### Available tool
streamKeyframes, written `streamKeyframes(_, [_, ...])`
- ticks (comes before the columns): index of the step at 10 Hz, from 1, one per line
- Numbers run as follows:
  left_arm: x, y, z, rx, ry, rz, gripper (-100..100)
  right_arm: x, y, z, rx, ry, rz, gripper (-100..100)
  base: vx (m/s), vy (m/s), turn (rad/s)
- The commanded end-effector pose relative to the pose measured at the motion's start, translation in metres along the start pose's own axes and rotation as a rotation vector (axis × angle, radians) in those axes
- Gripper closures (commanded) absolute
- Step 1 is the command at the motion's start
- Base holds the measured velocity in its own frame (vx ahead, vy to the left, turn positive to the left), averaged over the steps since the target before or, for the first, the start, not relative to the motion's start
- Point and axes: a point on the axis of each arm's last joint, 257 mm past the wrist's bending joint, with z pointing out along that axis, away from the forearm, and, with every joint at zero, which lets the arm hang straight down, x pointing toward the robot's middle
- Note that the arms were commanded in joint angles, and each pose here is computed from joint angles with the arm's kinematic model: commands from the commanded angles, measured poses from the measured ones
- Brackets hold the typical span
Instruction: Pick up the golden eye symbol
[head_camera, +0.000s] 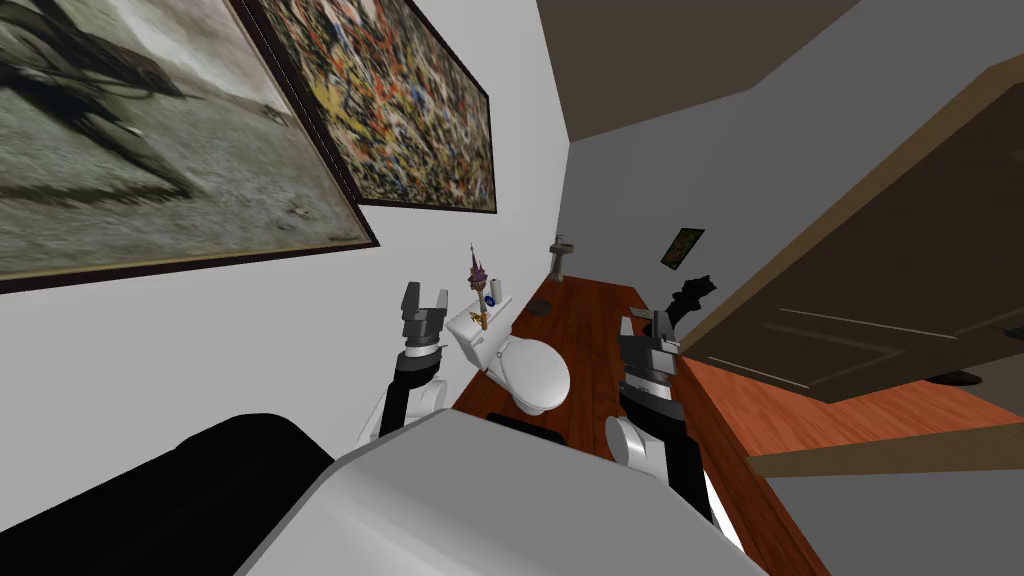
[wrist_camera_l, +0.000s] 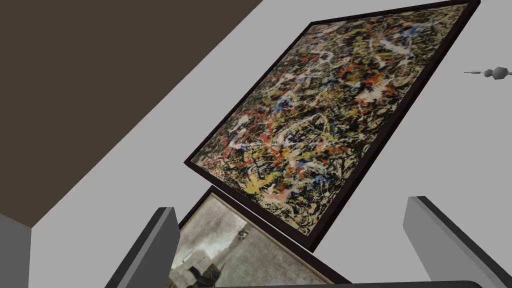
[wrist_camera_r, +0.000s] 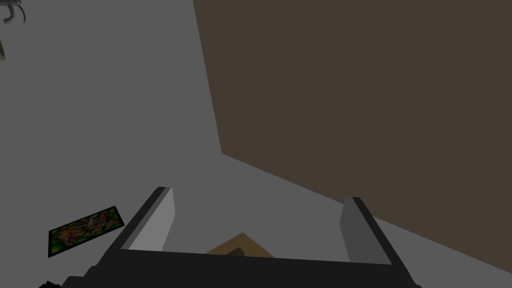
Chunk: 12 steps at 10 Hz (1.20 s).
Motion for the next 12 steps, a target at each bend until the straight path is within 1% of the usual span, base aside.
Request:
streamKeyframes(1, [0.007, 0.01, -0.001, -0.025, 0.036, -0.001, -100, 0.0, 0.0, 0.0, 0.0, 0.0, 0.0, 0, 0.005, 0.017, -0.056])
streamKeyframes(3, [0.018, 0.035, -0.004, -0.088, 0.083, -0.008, -100, 0.0, 0.0, 0.0, 0.0, 0.0, 0.0, 0, 0.007, 0.053, -0.078])
streamKeyframes(7, [0.03, 0.07, -0.011, -0.18, 0.121, -0.019, -100, 0.0, 0.0, 0.0, 0.0, 0.0, 0.0, 0, 0.003, 0.06, -0.066])
streamKeyframes(8, [0.036, 0.091, -0.017, -0.235, 0.137, -0.025, -100, 0.0, 0.0, 0.0, 0.0, 0.0, 0.0, 0, 0.012, 0.069, -0.11])
streamKeyframes(12, [0.049, 0.135, -0.032, -0.358, 0.169, -0.038, -100, 0.0, 0.0, 0.0, 0.0, 0.0, 0.0, 0, -0.001, 0.073, -0.087])
